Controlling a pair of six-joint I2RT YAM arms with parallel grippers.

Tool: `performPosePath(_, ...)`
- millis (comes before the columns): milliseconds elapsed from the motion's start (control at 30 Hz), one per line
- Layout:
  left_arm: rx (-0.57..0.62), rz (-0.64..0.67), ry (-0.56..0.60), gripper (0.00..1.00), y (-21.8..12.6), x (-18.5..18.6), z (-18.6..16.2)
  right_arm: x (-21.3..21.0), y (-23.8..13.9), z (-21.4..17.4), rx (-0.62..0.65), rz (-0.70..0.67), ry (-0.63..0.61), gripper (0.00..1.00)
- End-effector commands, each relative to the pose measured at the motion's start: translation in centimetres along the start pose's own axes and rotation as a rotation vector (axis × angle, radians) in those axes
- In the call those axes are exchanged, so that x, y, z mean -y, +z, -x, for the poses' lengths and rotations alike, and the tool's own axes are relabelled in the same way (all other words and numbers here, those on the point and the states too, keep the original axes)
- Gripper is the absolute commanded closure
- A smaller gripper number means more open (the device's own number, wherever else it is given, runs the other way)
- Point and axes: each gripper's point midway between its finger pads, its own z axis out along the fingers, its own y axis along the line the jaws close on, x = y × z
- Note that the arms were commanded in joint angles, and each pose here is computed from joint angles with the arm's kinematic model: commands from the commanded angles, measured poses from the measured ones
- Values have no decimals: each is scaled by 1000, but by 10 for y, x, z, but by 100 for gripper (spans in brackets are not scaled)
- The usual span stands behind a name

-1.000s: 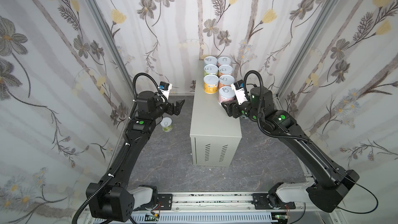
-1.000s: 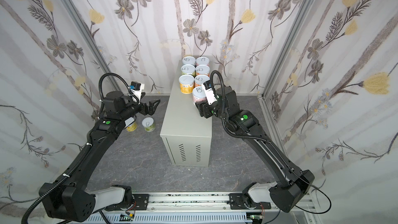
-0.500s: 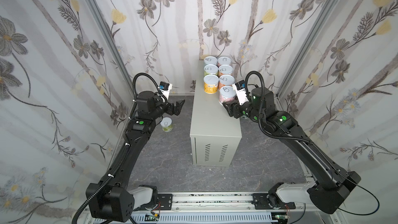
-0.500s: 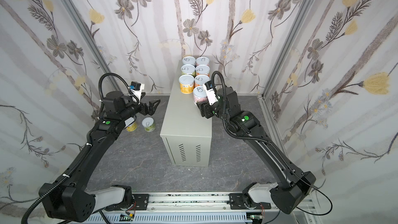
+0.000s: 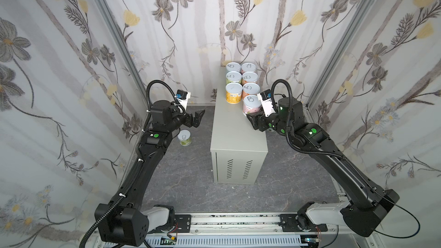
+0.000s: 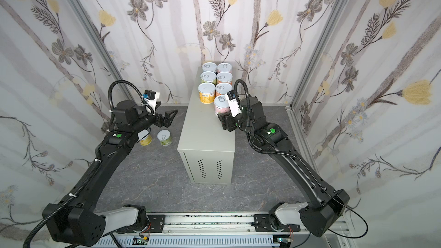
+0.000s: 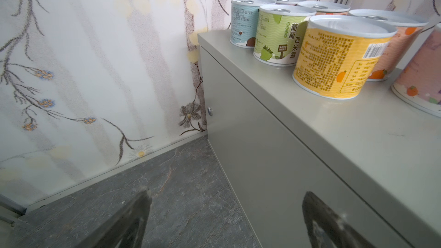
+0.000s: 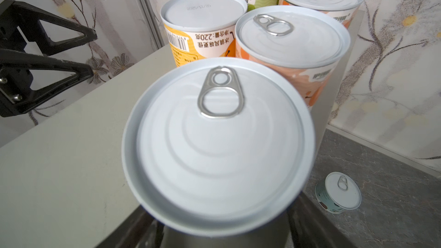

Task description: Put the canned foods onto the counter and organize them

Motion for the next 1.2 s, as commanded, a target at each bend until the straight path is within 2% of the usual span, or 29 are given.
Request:
performPosePath(0,12,-3,15,0,-4,2,6,-1,-6,9,39,4,1,12)
performPosePath(100,-3,35,21,0,-6,-4,0,-3,-17,11,59,14,-10,0)
performPosePath(367,-16,244,45,0,-14,-36,-26,-1,-57,3,162,23,-34,0)
performPosePath(567,-44,284,31,0,-8,-45,-52,31,-89,4,252,-53,29,0)
performPosePath(700,-59,283,0,0,0,-46,-78,57,-97,11,288,-93,48,0)
performPosePath(800,-63,294,-23,0,2,-48,-99,80,-95,14,302,-119,61,0)
performPosePath(933,-146,328,-75,0,11,-56,-130,107,-81,11,296,-143,91,0)
performPosePath(1067,-192,424,-125,0,16,-74,-153,121,-63,10,291,-130,105,0)
performPosePath(1167,-237,427,-157,0,24,-76,-168,126,-48,6,263,-118,107,0)
